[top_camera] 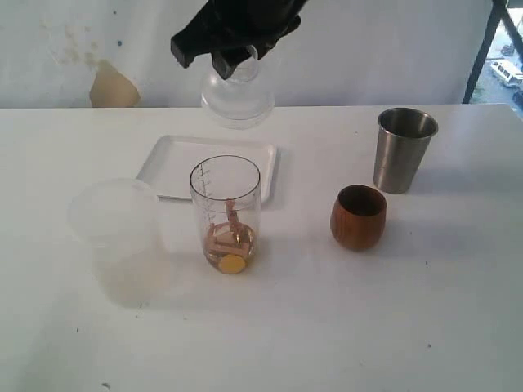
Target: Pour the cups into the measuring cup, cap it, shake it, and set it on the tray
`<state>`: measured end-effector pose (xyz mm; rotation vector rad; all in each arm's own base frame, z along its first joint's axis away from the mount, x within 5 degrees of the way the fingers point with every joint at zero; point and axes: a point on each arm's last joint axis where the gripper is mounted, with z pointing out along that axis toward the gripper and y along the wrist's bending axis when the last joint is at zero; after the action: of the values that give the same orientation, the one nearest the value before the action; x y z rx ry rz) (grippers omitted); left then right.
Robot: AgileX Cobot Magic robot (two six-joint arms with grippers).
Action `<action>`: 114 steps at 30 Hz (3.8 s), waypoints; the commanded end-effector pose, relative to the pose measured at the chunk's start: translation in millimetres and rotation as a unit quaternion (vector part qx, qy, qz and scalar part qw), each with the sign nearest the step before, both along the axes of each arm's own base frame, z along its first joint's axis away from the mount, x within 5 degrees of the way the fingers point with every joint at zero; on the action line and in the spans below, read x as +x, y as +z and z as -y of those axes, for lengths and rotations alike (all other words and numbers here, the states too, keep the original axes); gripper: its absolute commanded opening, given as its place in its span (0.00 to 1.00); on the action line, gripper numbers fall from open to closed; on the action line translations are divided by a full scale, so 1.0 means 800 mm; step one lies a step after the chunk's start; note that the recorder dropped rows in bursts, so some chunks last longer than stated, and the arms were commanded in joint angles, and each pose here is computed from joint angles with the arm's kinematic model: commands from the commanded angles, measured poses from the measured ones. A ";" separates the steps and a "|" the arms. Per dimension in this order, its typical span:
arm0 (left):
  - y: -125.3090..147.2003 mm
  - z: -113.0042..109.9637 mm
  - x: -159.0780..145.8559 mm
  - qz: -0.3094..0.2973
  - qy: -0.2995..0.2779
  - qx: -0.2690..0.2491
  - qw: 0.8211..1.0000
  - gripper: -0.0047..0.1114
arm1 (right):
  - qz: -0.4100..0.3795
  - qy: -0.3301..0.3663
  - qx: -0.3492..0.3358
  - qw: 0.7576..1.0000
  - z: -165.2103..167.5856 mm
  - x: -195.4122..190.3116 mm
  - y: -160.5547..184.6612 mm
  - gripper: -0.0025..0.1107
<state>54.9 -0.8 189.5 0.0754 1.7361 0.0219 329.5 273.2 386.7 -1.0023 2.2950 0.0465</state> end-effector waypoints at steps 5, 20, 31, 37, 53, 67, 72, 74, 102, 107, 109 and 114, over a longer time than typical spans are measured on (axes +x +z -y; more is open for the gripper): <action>0.001 0.000 0.000 0.000 0.000 -0.006 1.000 0.93 | 0.110 0.064 0.077 0.989 0.007 -0.027 0.070 0.02; 0.001 0.000 0.000 0.000 0.000 -0.006 1.000 0.93 | 0.208 0.103 0.216 0.948 0.007 -0.065 0.052 0.02; 0.001 0.000 0.000 0.000 0.000 -0.006 1.000 0.93 | 0.058 -0.064 0.037 0.996 0.105 -0.121 0.064 0.02; 0.001 0.000 0.000 0.000 0.000 -0.006 1.000 0.93 | -0.034 -0.086 0.042 0.995 0.121 -0.153 0.032 0.02; 0.001 0.000 0.000 0.000 0.000 -0.006 1.000 0.93 | -0.203 -0.034 0.010 0.979 0.104 -0.175 -0.204 0.02; 0.001 0.000 0.000 0.000 0.000 -0.006 1.000 0.93 | -0.145 -0.036 -0.009 0.989 0.101 -0.126 -0.275 0.02; 0.001 0.000 0.000 0.000 0.000 -0.006 1.000 0.93 | -0.130 -0.027 0.000 0.991 0.099 -0.124 -0.266 0.11; 0.001 0.000 0.000 0.000 0.000 -0.006 1.000 0.93 | -0.124 -0.026 0.005 0.992 0.098 -0.123 -0.260 0.25; 0.001 0.000 0.000 0.000 0.000 -0.006 1.000 0.93 | 0.020 -0.011 0.162 0.986 0.150 -0.189 -0.259 0.89; 0.001 0.000 0.000 0.000 0.000 -0.006 1.000 0.93 | 0.057 -0.002 0.202 0.978 0.161 -0.204 -0.288 0.89; 0.001 0.000 0.000 0.000 0.000 -0.006 1.000 0.93 | 0.051 -0.010 0.202 0.978 0.163 -0.205 -0.296 0.89; 0.001 0.000 0.000 0.000 0.000 -0.006 1.000 0.93 | 0.057 -0.004 0.203 0.977 0.154 -0.195 -0.322 0.89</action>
<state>54.9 -0.8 189.5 0.0754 1.7361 0.0219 169.1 148.9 137.2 -0.7756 2.0957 0.4214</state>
